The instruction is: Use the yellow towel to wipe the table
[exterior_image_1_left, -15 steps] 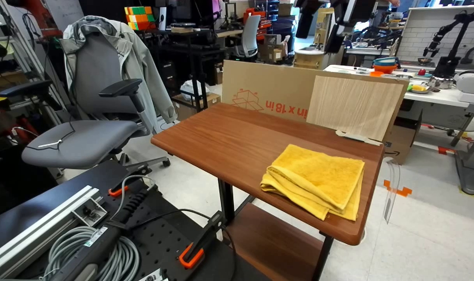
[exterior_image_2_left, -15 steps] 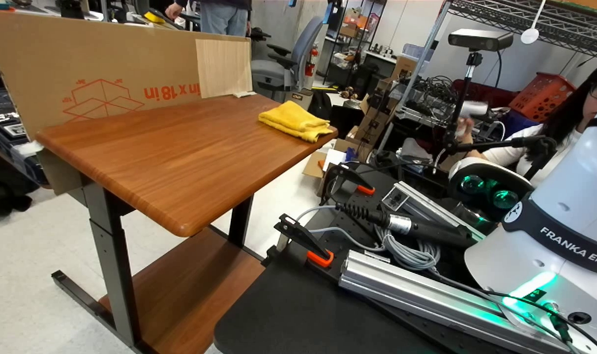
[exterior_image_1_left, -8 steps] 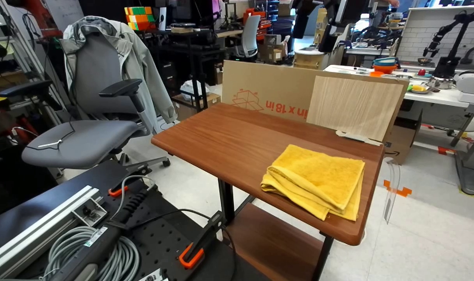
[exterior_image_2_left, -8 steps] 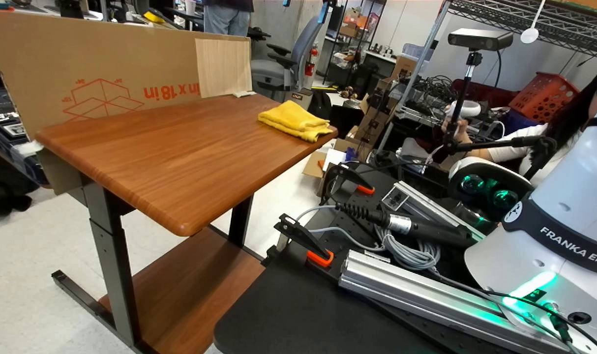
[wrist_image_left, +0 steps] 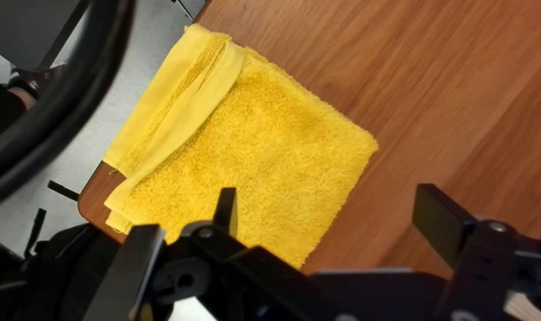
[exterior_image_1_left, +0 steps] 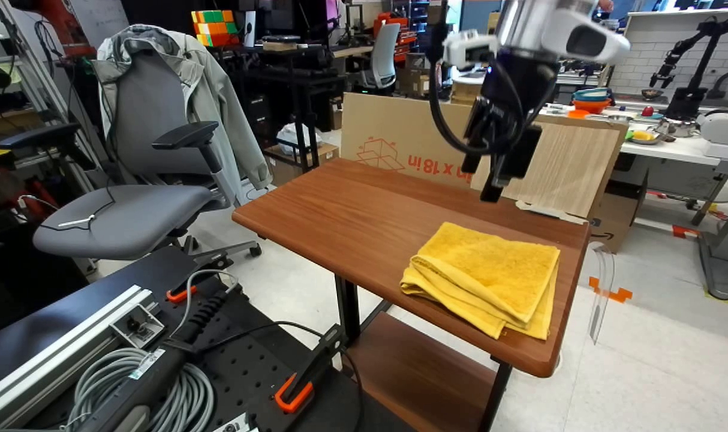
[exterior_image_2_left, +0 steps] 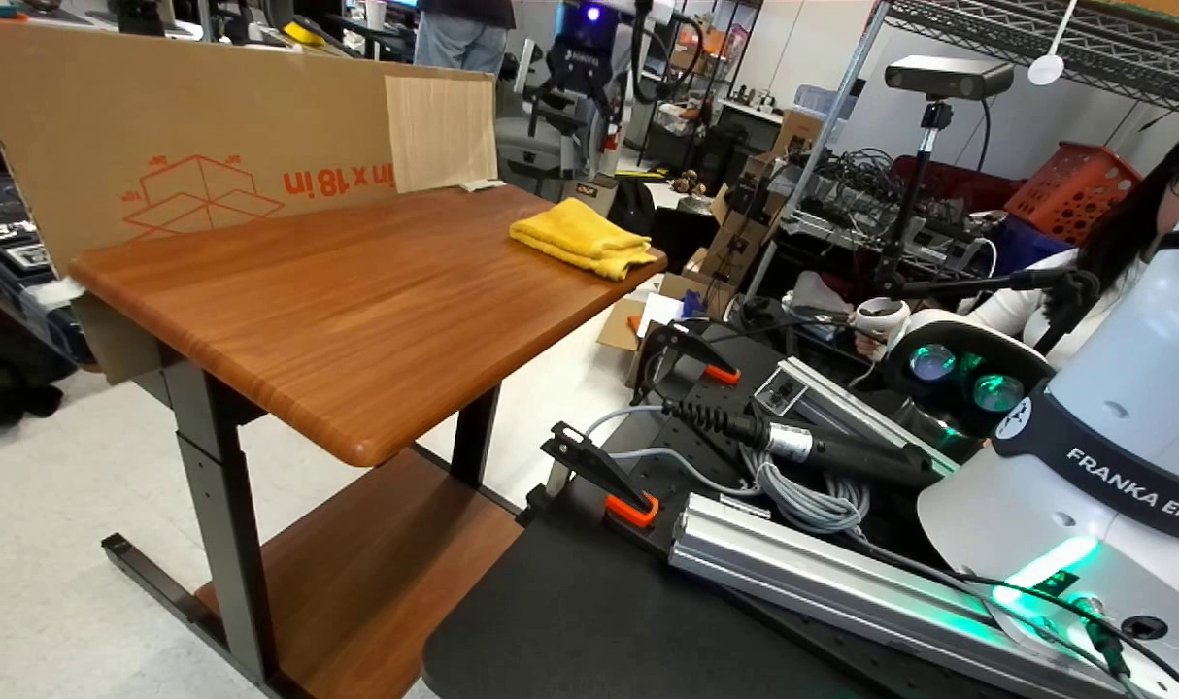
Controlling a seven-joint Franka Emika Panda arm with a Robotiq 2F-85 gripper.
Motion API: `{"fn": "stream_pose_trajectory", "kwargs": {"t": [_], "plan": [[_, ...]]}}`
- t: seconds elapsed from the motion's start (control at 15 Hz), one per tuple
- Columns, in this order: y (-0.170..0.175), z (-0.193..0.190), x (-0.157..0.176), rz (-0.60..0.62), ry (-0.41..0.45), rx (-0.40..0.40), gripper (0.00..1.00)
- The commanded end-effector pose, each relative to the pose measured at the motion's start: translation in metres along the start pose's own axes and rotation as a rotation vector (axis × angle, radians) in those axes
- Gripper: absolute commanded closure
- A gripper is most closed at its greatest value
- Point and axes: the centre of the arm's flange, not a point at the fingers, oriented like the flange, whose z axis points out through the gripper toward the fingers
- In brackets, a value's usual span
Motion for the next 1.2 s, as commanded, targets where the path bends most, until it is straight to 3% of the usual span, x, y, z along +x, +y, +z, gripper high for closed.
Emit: {"fn": "stream_pose_trajectory", "kwargs": {"t": [0.0,0.33,0.4,0.6,1.0,1.13], "plan": [[-0.006,0.054,0.05,0.104,-0.038,-0.071,0.0],[0.022,0.118,0.073,0.175,-0.05,-0.151,0.0],[0.02,0.11,0.051,0.147,-0.063,-0.121,0.0],[0.021,0.112,0.053,0.149,-0.063,-0.124,0.0],[0.022,0.132,0.068,0.211,-0.035,-0.044,0.0],[0.019,0.134,0.093,0.274,-0.002,0.046,0.0]]}}
